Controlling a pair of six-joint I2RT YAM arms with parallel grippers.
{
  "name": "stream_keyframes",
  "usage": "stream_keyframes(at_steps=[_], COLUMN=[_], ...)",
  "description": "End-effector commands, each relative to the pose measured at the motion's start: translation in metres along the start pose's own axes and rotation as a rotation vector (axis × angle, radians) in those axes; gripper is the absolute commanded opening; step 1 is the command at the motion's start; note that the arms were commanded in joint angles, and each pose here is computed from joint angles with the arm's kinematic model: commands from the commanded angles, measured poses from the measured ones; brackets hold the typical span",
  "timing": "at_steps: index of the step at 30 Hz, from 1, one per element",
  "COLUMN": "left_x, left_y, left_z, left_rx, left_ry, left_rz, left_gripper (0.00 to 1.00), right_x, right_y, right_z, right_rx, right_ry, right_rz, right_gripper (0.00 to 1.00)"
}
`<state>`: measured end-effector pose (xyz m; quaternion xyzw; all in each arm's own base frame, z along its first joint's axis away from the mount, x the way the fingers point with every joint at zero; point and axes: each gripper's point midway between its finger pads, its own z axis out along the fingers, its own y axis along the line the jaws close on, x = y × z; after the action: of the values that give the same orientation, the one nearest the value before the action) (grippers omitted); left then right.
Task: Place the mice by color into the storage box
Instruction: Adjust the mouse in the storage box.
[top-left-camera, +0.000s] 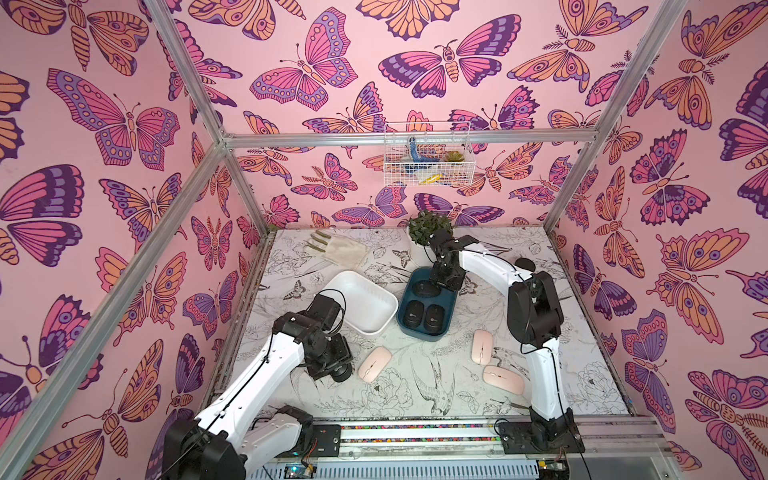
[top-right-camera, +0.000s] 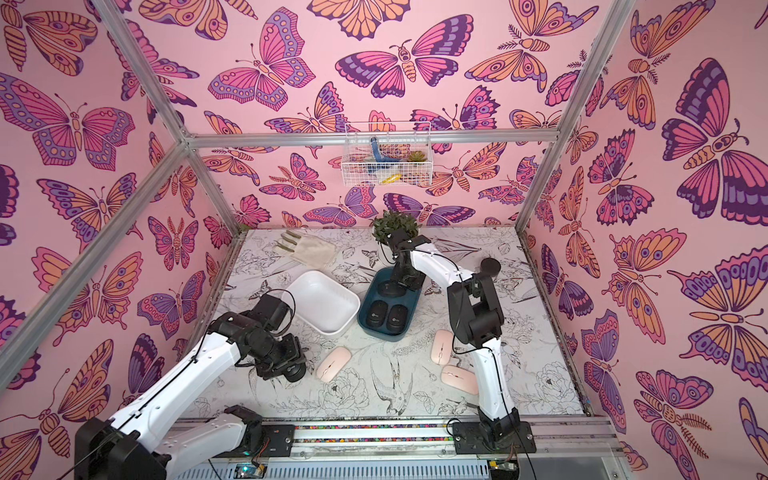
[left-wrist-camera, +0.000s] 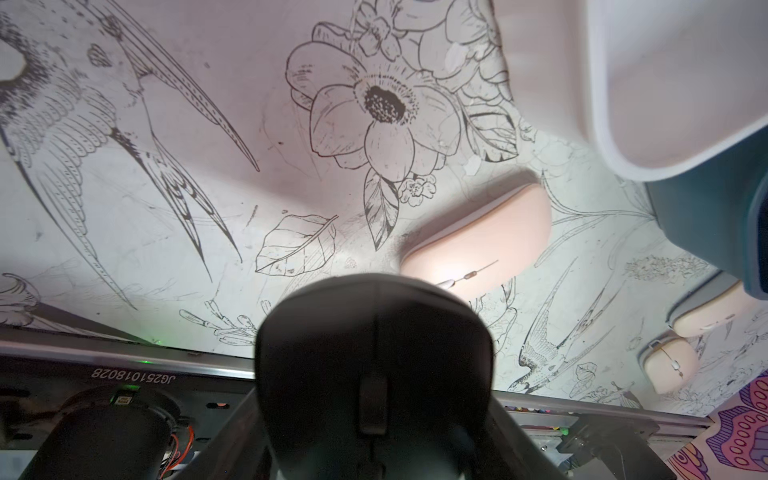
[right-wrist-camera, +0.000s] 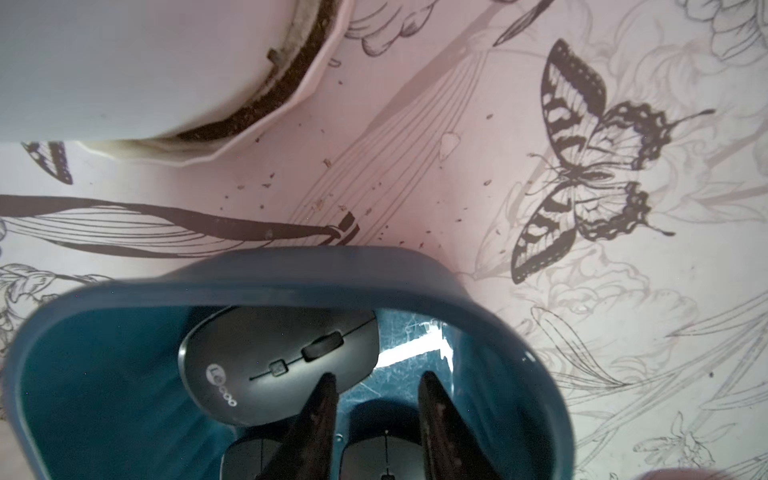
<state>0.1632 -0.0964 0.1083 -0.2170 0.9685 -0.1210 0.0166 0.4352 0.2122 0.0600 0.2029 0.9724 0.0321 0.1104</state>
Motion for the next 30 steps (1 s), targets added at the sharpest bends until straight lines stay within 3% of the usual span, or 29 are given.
stream_keyframes(at_steps=[1,14,30], left_x=[0.005,0.001,-0.003], left_y=[0.005,-0.003,-0.013], left_z=[-0.014,-0.032,-0.039], left_rx=[-0.024,-0.004,0.005], left_ry=[-0.009,-0.051,-0.069], left_rz=[0.007,0.036,0.059], left_gripper=[0.58,0.58,0.58], right_x=[0.0,-0.003,0.029], right_y=[-0.006,0.029,0.066], right_z=[0.005,0.025,0.011], right_rx=[0.062,0.014,-0.131], right_ry=[0.008,0.022,-0.005], right_rz=[-0.002,-0.162,-0.362], right_gripper=[0.36,0.35,0.36])
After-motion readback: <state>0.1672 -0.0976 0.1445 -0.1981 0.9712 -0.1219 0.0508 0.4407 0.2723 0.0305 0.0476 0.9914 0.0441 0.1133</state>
